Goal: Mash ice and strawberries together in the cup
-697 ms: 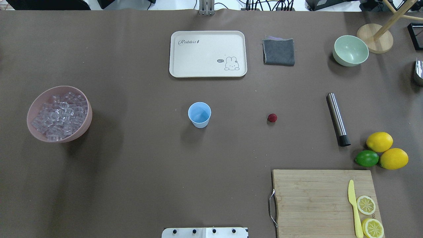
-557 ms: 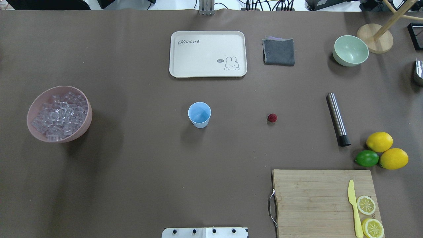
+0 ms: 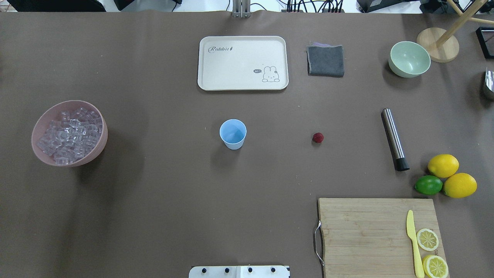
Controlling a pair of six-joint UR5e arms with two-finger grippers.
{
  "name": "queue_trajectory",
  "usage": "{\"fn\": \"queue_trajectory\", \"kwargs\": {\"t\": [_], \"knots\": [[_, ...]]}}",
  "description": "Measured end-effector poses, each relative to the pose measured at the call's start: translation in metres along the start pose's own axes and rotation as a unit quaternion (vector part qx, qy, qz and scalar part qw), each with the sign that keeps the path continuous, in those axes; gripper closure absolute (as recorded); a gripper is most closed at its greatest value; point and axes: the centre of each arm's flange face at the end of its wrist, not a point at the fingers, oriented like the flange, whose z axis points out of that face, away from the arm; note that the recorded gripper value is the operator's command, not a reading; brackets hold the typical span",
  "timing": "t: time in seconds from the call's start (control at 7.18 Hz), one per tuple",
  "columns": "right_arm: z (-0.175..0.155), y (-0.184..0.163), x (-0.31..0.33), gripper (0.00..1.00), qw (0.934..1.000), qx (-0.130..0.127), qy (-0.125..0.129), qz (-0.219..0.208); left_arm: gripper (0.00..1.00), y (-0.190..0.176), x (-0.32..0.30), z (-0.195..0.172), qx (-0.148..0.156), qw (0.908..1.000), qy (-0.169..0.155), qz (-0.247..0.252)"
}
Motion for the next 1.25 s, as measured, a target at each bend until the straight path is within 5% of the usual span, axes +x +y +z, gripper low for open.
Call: {"fn": "queue_trajectory", "kwargs": {"t": [0.84, 1.25], "knots": [[-0.01, -0.011, -0.006, 0.0, 0.9996, 0.028, -0.001, 0.0, 0.01, -0.011, 0.011, -0.008, 0.012, 0.9998, 0.007, 0.014], [-0.012, -0.012, -0.008, 0.0, 0.9991, 0.04, -0.005, 0.015, 0.01, -0.025, 0.009, -0.006, 0.055, 0.9966, 0.01, 0.061]]}}
